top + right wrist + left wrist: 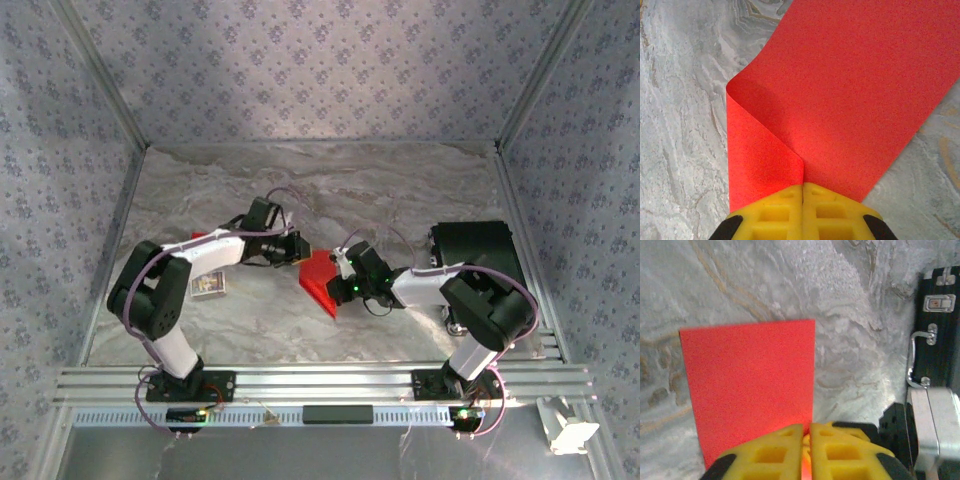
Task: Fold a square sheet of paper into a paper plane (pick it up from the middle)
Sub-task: Third fold the triangle at the center of the table.
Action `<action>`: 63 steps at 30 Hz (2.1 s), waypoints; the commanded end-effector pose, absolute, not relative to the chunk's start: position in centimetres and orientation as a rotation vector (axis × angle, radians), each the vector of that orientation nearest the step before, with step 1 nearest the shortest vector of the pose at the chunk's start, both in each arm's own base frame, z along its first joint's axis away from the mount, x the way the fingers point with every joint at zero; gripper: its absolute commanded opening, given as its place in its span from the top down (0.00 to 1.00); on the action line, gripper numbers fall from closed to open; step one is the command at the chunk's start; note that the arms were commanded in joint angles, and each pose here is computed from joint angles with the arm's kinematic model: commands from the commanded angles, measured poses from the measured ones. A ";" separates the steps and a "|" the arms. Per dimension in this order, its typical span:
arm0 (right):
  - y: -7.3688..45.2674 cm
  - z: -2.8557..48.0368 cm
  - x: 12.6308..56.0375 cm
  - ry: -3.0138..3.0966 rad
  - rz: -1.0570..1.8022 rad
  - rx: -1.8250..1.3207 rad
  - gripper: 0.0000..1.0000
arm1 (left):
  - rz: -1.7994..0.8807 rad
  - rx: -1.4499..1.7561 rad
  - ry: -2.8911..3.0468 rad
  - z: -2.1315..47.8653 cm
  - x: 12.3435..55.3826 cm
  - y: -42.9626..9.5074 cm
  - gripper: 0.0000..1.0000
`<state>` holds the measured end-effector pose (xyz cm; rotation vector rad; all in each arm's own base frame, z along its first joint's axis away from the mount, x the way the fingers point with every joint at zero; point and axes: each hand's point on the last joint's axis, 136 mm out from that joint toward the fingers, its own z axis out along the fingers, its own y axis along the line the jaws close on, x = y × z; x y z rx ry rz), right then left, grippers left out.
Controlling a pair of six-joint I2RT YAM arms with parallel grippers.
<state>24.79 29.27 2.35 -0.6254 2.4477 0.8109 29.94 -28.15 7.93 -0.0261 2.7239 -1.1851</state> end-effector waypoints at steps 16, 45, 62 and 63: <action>27.2 0.4 25.0 2.518 0.701 -0.581 1.00 | -1.454 -0.171 2.745 5.6 25.0 -30.7 1.00; 27.4 0.0 25.1 2.531 0.720 -0.563 1.00 | -1.271 -0.154 2.894 -0.2 23.4 -29.5 1.00; 26.1 7.3 26.1 2.562 0.874 -0.333 0.60 | -1.216 -0.146 2.930 -1.1 23.1 -29.0 1.00; 26.3 7.4 25.6 2.586 0.901 -0.333 0.60 | -1.217 -0.146 2.929 -1.1 23.1 -28.9 1.00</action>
